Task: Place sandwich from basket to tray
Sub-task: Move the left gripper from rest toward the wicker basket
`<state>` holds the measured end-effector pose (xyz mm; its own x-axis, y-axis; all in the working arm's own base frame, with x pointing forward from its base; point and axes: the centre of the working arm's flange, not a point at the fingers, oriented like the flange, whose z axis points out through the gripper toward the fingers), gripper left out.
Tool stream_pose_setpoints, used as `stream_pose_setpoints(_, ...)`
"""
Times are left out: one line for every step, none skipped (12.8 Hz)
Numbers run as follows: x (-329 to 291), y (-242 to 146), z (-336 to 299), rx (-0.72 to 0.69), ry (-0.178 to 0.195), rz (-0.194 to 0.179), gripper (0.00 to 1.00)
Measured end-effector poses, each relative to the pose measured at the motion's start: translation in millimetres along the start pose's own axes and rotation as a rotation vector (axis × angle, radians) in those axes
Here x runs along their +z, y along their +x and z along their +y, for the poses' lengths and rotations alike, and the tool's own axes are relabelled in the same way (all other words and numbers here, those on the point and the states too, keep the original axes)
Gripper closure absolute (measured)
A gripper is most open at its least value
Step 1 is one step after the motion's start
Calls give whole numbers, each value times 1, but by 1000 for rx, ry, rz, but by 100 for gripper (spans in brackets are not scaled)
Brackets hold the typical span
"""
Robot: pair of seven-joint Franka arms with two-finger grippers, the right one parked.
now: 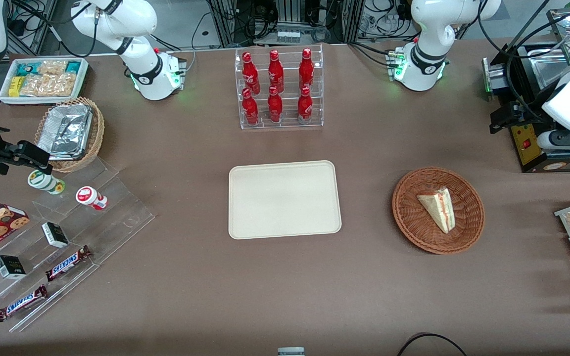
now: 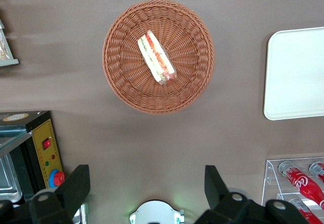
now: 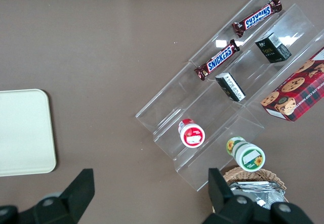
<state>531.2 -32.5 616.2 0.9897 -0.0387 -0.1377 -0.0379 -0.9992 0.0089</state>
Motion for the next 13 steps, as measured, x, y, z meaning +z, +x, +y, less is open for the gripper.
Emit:
stream_pose_setpoints(0,0,0,1,0,1,0)
stream_pose_setpoints(0,0,0,1,0,2,0)
stream_pose_setpoints(1,1,0,1,0,1,0)
stream_pose_setpoints(2,1,1,2,0,-2,0)
stream_pose_setpoints(4,2,1,3,0,-7,0)
stream_pose_setpoints(7,3,1,3,1,-10,0)
stream_pose_setpoints(10,5,1,3,0,-9,0)
stream_pose_setpoints(16,8,1,3,1,-4,0)
stream_pose_setpoints(24,11,1,3,1,1,0)
stream_pose_setpoints(33,14,1,3,1,3,0)
stream_pose_setpoints(43,17,1,3,1,4,0)
stream_pose_setpoints(54,20,1,2,1,7,0)
stream_pose_setpoints(67,23,1,2,1,11,0)
